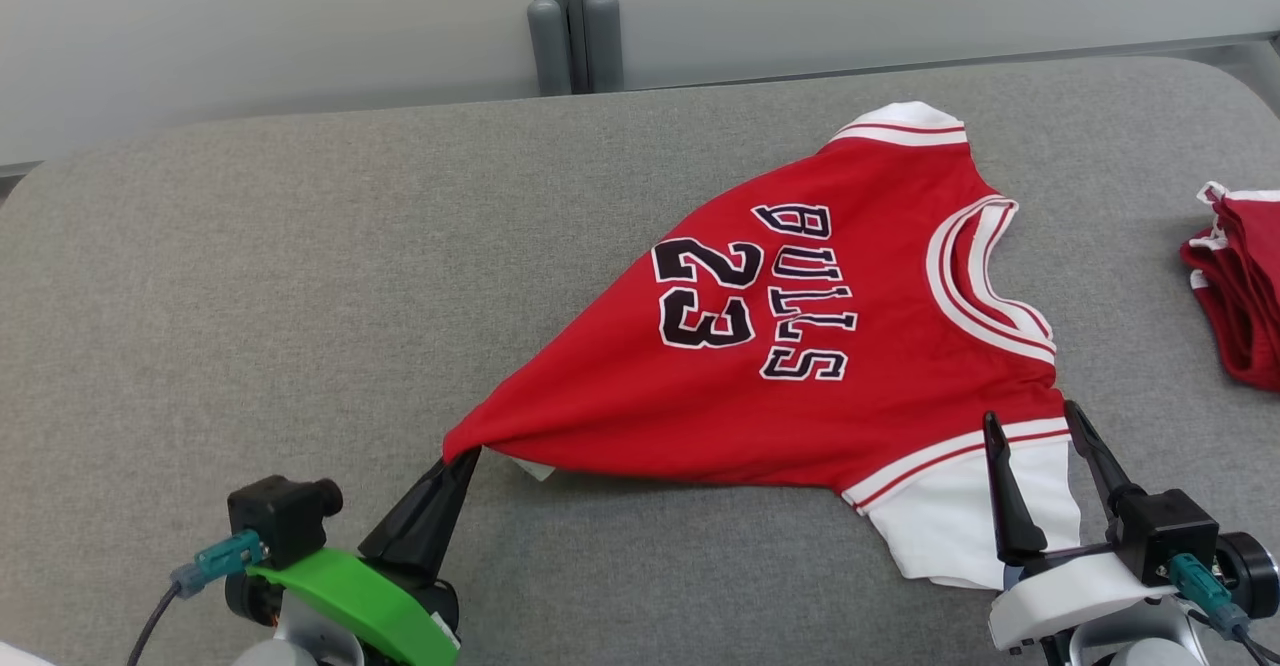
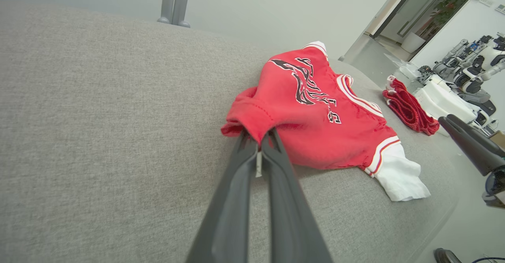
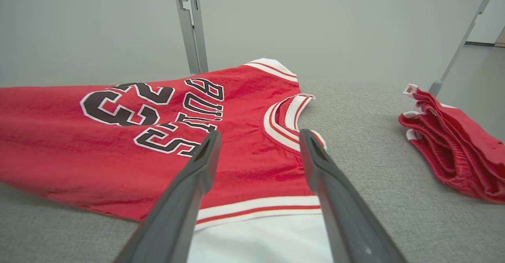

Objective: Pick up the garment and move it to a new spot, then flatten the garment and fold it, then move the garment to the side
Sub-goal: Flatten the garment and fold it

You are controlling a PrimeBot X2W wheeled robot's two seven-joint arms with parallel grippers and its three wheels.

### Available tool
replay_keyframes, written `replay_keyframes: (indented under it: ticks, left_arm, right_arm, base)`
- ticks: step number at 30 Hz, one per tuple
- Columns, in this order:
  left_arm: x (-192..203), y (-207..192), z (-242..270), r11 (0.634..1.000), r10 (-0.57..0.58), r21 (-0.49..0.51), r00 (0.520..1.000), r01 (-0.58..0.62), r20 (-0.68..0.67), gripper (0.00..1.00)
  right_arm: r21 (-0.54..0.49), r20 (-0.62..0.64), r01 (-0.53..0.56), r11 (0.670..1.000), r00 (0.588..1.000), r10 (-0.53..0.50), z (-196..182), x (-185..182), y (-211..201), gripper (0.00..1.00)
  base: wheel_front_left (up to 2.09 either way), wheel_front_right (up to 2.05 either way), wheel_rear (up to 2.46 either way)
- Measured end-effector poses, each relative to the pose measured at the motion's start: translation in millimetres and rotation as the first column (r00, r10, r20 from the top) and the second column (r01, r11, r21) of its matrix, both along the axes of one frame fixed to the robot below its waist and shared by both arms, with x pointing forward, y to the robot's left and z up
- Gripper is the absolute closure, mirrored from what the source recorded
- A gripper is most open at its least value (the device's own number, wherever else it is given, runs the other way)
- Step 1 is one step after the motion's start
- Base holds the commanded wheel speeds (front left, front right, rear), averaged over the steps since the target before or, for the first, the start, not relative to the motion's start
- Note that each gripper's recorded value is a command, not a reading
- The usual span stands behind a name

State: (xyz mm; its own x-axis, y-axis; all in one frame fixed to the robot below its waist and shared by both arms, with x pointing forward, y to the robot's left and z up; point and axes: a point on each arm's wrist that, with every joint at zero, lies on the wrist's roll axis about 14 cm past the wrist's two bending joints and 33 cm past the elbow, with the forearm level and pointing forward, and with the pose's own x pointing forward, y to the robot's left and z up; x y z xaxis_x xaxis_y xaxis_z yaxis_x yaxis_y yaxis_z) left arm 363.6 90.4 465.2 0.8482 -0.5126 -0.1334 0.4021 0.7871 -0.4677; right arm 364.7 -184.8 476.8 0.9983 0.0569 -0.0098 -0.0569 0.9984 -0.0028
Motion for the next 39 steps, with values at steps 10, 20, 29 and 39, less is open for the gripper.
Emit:
replay_keyframes:
  ticks: [10, 20, 29, 39]
  left_arm:
    - [55.8, -24.3, -2.9, 0.998, -0.008, 0.069, 0.999, 0.011, -0.051, 1.0]
    - [110.7, -31.1, -44.3, 0.977, 0.083, 0.208, 0.989, -0.056, -0.123, 1.0]
    - [121.8, -25.5, -60.2, 0.961, 0.109, 0.264, 0.99, -0.083, -0.085, 0.0]
    - [102.3, -2.3, -42.9, 0.966, 0.159, 0.213, 0.987, -0.149, -0.031, 0.0]
  right_arm:
    - [-0.006, 0.006, -0.005, 1.0, 1.0, 0.005, 2.3, 1.3, 1.9, 0.0]
    - [-0.015, -0.019, 0.053, 0.998, 0.998, -0.053, -4.8, -0.4, -16.6, 0.0]
    - [-0.01, -0.059, 0.056, 0.998, 0.997, -0.057, -17.9, 1.6, -17.4, 0.0]
    - [0.01, -0.04, -0.03, 0.999, 0.999, 0.031, -14.1, 12.3, 11.1, 0.0]
  base:
    - [0.0, 0.0, 0.0]
    - [0.0, 0.0, 0.0]
    - [0.0, 0.0, 0.0]
    - [0.0, 0.0, 0.0]
